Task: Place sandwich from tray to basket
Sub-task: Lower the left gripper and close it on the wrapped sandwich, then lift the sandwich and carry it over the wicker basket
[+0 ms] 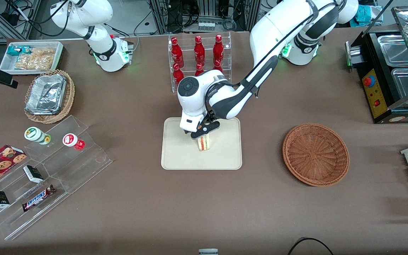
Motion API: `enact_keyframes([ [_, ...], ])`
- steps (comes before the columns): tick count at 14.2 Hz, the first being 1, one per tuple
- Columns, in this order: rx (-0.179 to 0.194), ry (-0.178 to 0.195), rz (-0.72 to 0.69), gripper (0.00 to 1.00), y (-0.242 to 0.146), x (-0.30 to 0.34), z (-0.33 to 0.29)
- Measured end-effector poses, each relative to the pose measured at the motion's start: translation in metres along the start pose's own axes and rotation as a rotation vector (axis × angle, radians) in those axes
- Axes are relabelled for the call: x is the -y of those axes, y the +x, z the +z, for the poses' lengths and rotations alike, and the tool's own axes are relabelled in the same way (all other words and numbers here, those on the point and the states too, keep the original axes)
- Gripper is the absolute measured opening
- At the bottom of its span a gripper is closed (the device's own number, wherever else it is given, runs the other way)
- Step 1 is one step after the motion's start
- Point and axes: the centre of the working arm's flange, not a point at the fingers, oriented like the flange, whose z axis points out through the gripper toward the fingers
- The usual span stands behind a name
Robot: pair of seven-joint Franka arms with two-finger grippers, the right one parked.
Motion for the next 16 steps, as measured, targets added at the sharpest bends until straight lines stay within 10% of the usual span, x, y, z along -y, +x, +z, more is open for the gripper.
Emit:
enact_keyframes([
  [3,0.003,0.015,-0.001,1.0,-0.001,0.0,0.013],
  [11,-0.001,0.012,-0.06,0.23,0.003,-0.001,0.014],
  [16,-0.049,0.052,-0.208,0.18,0.1,0.038,-0.066],
])
